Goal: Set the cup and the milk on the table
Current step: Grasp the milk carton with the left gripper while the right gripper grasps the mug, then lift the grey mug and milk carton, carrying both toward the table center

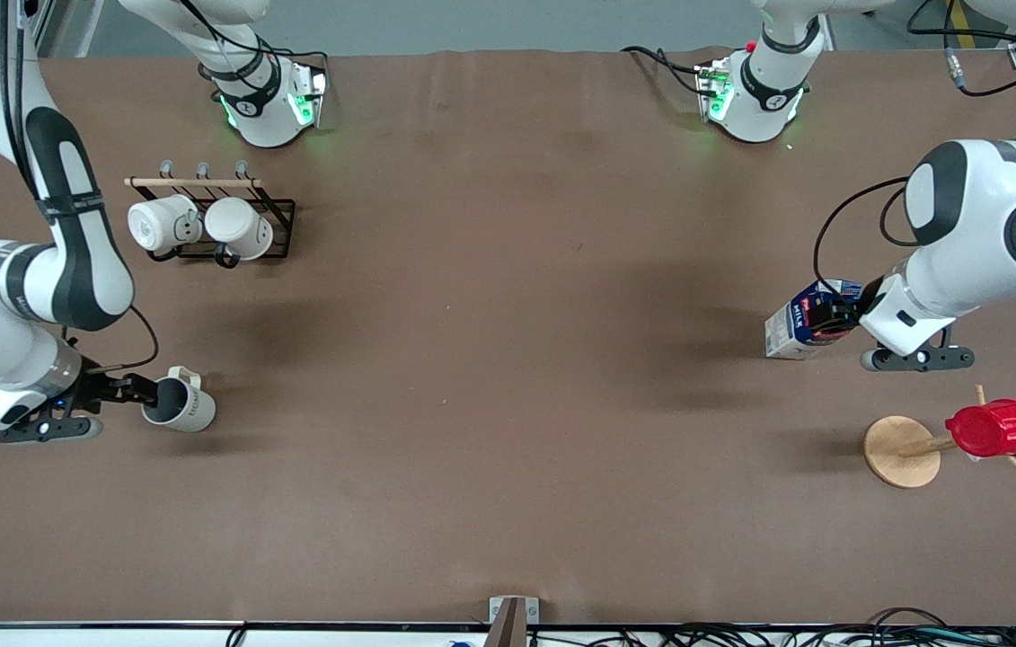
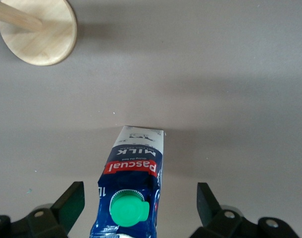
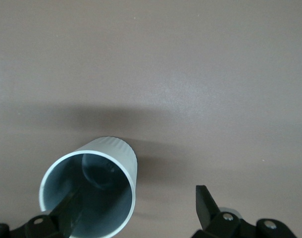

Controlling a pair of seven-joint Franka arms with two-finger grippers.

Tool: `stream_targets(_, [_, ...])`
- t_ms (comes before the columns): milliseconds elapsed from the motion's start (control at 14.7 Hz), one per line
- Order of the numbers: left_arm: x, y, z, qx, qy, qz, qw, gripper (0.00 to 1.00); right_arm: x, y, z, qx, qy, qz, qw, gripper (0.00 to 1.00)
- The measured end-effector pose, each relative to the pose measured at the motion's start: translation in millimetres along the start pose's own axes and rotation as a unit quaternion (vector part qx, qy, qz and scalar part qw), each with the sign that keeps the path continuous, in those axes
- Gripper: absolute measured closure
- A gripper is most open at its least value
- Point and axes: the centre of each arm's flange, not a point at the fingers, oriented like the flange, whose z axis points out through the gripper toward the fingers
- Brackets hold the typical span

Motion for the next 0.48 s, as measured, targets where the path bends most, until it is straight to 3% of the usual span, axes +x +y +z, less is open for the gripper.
stream_targets(340, [-4.7,-0.1,13.9,0.001,-0.010,0.000,1.000,0.00,-4.7,-3.1,31.5,0.002,-0.012,-0.002,1.000,0.01])
stream_targets(407, [-5.6,-0.1,17.6,0.001,-0.014,0.000,1.000,0.00,-5.5,-3.8,35.9,0.003,-0.015,-0.002,1.000,0.03])
stream_targets(475, [-6.2,-0.2,21.2,0.001,-0.017,0.000,1.000,0.00,-5.8,-4.7,38.7,0.004,-0.016,-0.002,1.000,0.11])
